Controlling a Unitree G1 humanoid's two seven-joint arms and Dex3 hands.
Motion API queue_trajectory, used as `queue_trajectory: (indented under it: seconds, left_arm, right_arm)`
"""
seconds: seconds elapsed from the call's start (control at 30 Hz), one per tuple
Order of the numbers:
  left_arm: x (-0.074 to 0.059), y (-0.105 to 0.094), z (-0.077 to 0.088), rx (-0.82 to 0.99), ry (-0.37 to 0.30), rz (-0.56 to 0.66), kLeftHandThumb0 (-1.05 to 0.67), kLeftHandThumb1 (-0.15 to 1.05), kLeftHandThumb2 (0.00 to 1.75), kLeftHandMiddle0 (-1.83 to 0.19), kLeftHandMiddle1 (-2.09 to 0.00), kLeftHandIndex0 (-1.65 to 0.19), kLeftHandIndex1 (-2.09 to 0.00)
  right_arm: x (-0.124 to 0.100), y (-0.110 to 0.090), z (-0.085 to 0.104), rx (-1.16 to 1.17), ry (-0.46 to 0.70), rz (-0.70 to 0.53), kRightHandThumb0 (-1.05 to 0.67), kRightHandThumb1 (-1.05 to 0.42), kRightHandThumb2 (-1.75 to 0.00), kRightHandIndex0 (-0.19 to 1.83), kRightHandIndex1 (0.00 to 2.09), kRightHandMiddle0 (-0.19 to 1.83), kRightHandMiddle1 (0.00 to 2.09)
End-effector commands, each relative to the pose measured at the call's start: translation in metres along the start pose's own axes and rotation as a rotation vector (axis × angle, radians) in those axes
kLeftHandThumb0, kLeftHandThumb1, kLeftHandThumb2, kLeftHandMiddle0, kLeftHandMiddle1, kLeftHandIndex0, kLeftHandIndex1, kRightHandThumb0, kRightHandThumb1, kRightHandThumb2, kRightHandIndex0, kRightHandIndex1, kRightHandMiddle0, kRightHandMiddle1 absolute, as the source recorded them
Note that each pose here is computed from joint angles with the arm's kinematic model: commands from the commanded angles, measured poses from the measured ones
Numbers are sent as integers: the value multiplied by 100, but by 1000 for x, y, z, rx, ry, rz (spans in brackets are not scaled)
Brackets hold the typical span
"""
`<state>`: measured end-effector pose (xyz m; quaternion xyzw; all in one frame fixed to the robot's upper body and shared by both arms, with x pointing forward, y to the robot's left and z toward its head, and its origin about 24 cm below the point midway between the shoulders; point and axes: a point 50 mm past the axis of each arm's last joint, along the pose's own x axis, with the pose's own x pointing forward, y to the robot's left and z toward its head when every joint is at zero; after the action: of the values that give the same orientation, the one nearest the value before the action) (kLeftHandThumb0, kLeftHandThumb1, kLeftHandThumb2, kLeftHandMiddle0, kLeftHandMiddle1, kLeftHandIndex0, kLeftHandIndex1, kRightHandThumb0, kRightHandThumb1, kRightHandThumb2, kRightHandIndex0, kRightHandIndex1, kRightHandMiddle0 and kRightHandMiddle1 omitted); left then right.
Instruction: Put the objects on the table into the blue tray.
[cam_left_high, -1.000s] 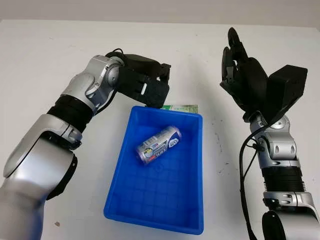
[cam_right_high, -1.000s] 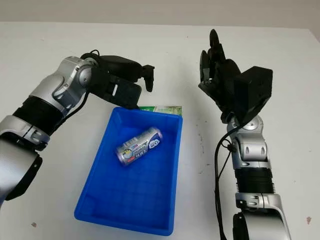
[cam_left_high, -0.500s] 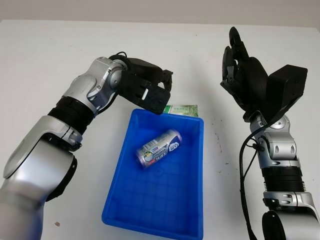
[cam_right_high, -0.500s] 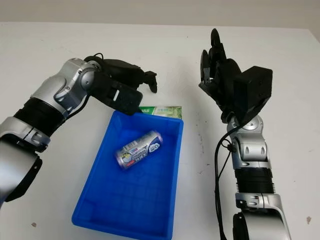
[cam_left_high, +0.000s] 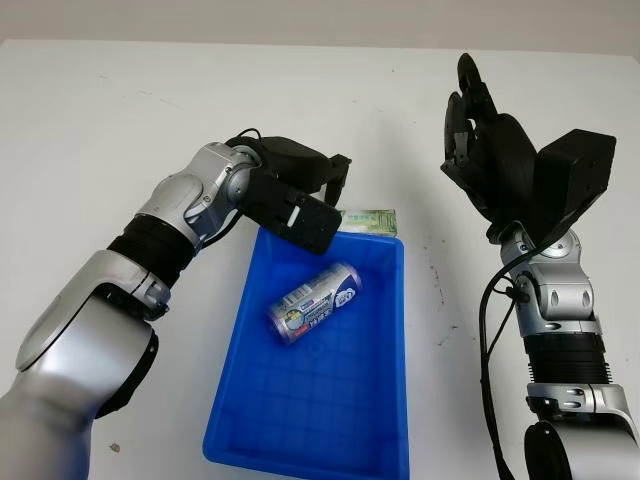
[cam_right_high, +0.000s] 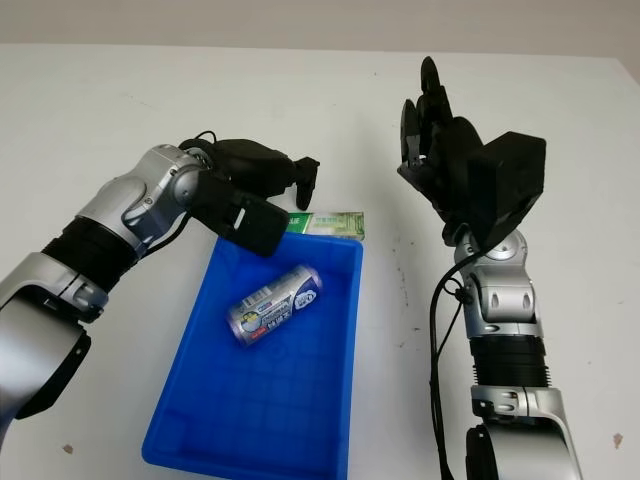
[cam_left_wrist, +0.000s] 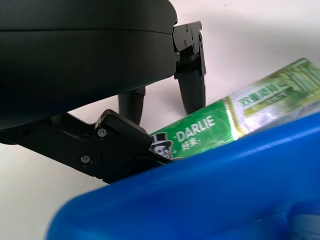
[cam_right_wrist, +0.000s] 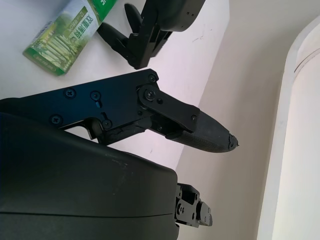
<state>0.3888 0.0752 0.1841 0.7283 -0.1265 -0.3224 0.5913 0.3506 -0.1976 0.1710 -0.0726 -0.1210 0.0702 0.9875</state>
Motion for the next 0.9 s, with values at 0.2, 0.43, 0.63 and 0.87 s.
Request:
queue_trajectory:
  seconds: [0.2,0.43,0.63,0.87]
  left_arm:
    - [3,-10,-1,51,-21,47,-46,93,6,-73,-209,-14,-201]
    - [3,-6,-6,188,-8,86,-42,105,40,-79,-209,-16,-209]
    - [3,2,-14,115,21,119,-36,105,47,-94,-209,-35,-209]
    - [0,20,-23,131,85,127,-35,105,47,-67,-209,-23,-209]
  right_arm:
    - [-3,-5,5,2,-12,-9,-59,-105,-82,-19,0,-19,0]
    - [-3,-6,4,12,-15,-1,-59,-105,-83,-19,0,-19,0]
    - [-2,-4,3,16,-14,1,-60,-105,-84,-19,0,-19,0]
    - [-1,-4,1,3,-15,5,-60,-105,-84,-19,0,-19,0]
